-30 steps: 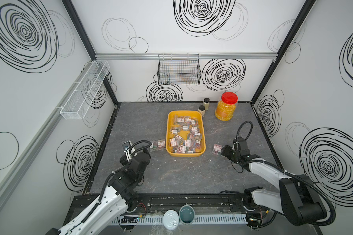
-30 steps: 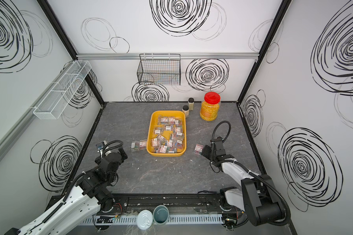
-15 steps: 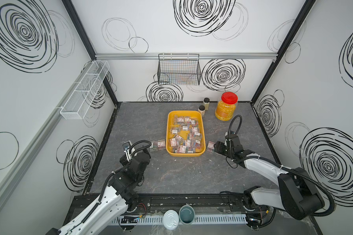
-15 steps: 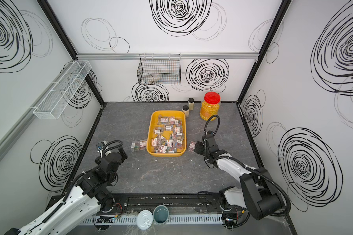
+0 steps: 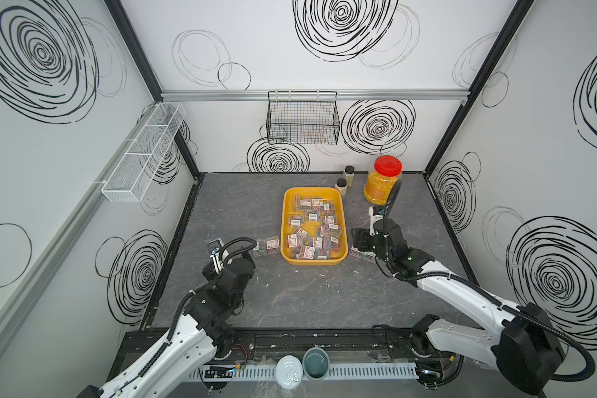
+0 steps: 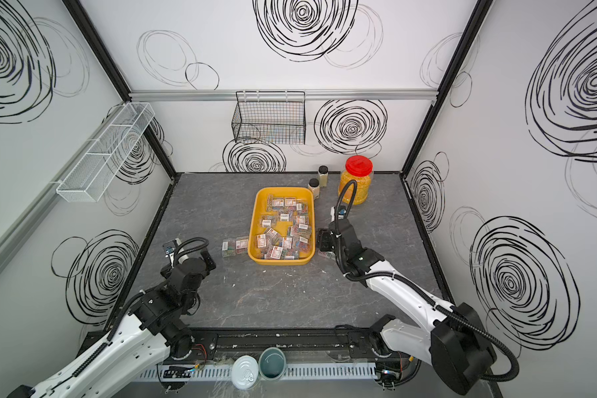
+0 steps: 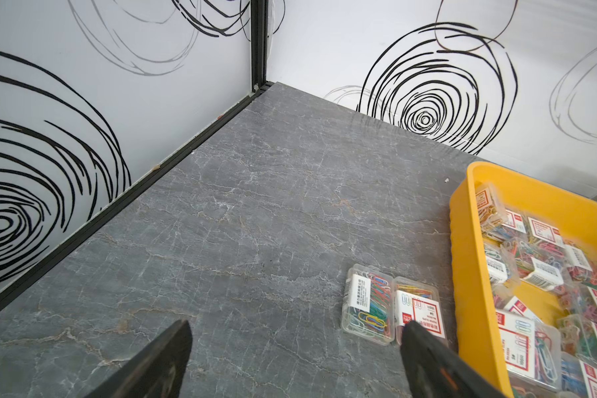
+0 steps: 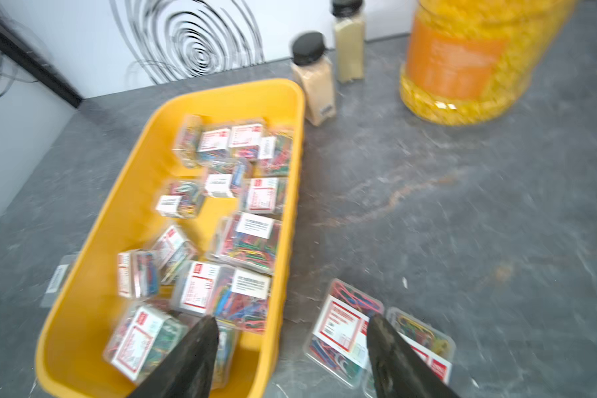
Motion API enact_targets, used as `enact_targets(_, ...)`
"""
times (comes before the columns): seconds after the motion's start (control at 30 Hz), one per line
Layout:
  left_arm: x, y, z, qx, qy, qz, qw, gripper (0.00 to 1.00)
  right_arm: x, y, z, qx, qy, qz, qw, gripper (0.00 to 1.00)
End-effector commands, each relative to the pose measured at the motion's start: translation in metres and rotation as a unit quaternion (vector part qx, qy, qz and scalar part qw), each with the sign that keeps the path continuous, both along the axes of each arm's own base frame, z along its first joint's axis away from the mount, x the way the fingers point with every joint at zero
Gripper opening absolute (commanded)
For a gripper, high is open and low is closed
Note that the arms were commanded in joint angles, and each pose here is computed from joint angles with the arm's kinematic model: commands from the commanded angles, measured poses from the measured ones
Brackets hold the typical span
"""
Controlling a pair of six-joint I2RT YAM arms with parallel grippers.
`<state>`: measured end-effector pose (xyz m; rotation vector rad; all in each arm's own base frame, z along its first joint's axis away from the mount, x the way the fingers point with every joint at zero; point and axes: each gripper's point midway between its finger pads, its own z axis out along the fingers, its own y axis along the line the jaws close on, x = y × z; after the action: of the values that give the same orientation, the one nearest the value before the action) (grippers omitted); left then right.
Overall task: Take the paper clips out of the storage box
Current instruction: Move the boxed paper clips to the center of the board, then pick up the boxed paper clips from the storage box.
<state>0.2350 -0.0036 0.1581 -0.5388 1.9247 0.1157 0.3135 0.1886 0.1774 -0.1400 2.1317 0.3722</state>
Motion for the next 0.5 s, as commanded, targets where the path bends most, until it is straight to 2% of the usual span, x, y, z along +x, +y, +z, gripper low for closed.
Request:
enact_targets(0.0,0.0,0.004,0.001,0.0,-0.007,0.015,1.0,0.98,0.004,0.024,0.002,-0.074,-0.015,0.048,0.996,0.68)
enact_targets(0.13,0.0,0.005,0.001,0.001,-0.007,0.016,1.0,0.99,0.011,0.061,-0.016,-0.114,0.023,0.116,0.986,0.61)
enact_targets(0.27,-0.001,0.006,0.002,0.0,-0.008,0.019,1.0,0.99,0.026,0.069,-0.034,-0.148,0.068,0.117,0.98,0.58)
enact_targets(0.47,0.0,0.006,0.002,0.0,-0.008,0.02,1.0,1.0,0.037,0.072,-0.048,-0.122,0.1,0.141,0.977,0.63)
